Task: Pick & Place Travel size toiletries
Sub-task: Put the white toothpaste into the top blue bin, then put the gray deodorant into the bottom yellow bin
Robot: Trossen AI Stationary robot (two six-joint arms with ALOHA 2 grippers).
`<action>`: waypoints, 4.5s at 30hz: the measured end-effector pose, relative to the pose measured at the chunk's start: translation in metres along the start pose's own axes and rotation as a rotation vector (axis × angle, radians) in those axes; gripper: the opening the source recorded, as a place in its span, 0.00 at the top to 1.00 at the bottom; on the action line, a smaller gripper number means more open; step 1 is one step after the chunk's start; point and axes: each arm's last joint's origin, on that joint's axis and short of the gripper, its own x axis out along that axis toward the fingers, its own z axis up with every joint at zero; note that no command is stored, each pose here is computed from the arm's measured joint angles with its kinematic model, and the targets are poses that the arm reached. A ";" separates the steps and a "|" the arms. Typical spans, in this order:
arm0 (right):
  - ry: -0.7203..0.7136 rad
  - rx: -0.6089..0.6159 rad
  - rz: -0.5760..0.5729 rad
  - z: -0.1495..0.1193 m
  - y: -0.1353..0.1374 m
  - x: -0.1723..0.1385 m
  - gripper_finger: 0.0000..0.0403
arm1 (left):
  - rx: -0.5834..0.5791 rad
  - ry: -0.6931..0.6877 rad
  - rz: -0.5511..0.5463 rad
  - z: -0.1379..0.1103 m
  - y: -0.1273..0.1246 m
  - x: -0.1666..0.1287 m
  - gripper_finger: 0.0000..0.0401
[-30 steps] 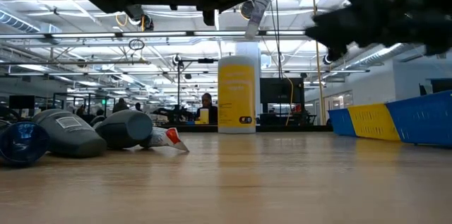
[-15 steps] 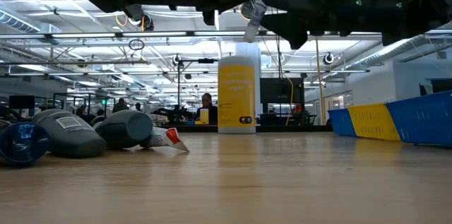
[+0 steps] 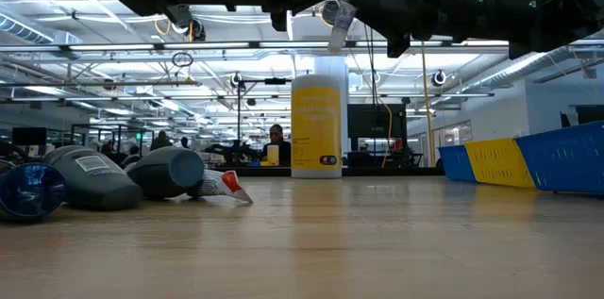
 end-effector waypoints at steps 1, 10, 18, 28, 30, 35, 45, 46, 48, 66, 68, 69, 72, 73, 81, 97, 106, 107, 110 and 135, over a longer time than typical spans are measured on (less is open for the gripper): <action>-0.001 -0.003 0.000 0.000 0.000 0.000 0.85 | 0.000 -0.002 0.002 0.000 0.000 0.000 0.99; 0.013 -0.027 0.001 -0.001 0.000 0.000 0.97 | 0.021 0.000 -0.004 0.000 0.000 0.000 0.91; 0.219 -0.021 -0.064 0.005 -0.002 -0.014 0.99 | 0.045 0.022 -0.028 0.021 -0.003 -0.012 0.62; 0.724 -0.093 -0.547 0.035 -0.017 -0.075 0.99 | 0.001 0.385 0.055 0.018 -0.006 -0.041 0.42; 0.811 -0.112 -0.642 0.040 -0.026 -0.085 0.99 | -0.013 0.435 0.072 0.011 -0.008 -0.041 0.42; 0.988 -0.154 -0.783 0.040 -0.057 -0.096 0.99 | -0.054 0.528 0.066 -0.012 -0.017 -0.039 0.42; 1.339 -0.180 -0.731 0.015 -0.097 -0.107 0.97 | -0.062 0.562 0.010 -0.048 -0.045 -0.027 0.42; 1.368 -0.177 -0.729 0.013 -0.098 -0.108 0.97 | -0.060 0.564 0.007 -0.050 -0.046 -0.026 0.42; 1.391 -0.165 -0.726 0.010 -0.101 -0.109 0.96 | -0.058 0.566 0.002 -0.053 -0.048 -0.025 0.42; 1.435 -0.149 -0.690 0.004 -0.105 -0.110 0.76 | -0.065 0.563 0.048 -0.054 -0.048 -0.025 0.42; 1.418 -0.173 -0.735 0.008 -0.105 -0.111 0.72 | -0.065 0.563 0.048 -0.054 -0.048 -0.025 0.42; 1.406 -0.190 -0.761 0.010 -0.104 -0.111 0.70 | -0.066 0.563 0.048 -0.054 -0.048 -0.025 0.42; 1.353 -0.221 -0.820 0.020 -0.100 -0.111 0.66 | -0.067 0.563 0.050 -0.054 -0.048 -0.025 0.42; 1.320 -0.214 -0.830 0.024 -0.099 -0.110 0.65 | -0.066 0.561 0.052 -0.054 -0.048 -0.025 0.42; 0.788 0.032 -0.619 0.056 -0.069 -0.086 0.66 | -0.011 0.544 0.091 -0.050 -0.057 -0.028 0.42; 0.211 -0.040 0.098 -0.011 0.039 -0.037 0.75 | 0.190 0.538 0.094 -0.002 -0.112 -0.085 0.42; 0.291 -0.022 0.124 -0.049 0.053 -0.009 0.78 | 0.144 0.884 -0.119 -0.020 -0.113 -0.114 0.42; 0.299 -0.023 0.124 -0.051 0.054 -0.007 0.78 | 0.144 0.893 -0.114 -0.023 -0.112 -0.112 0.42; 0.312 -0.024 0.124 -0.056 0.055 -0.002 0.78 | 0.178 0.902 -0.130 -0.025 -0.107 -0.107 0.41; 0.358 -0.031 0.126 -0.060 0.054 -0.003 0.78 | 0.133 1.311 -0.194 -0.088 -0.062 -0.090 0.23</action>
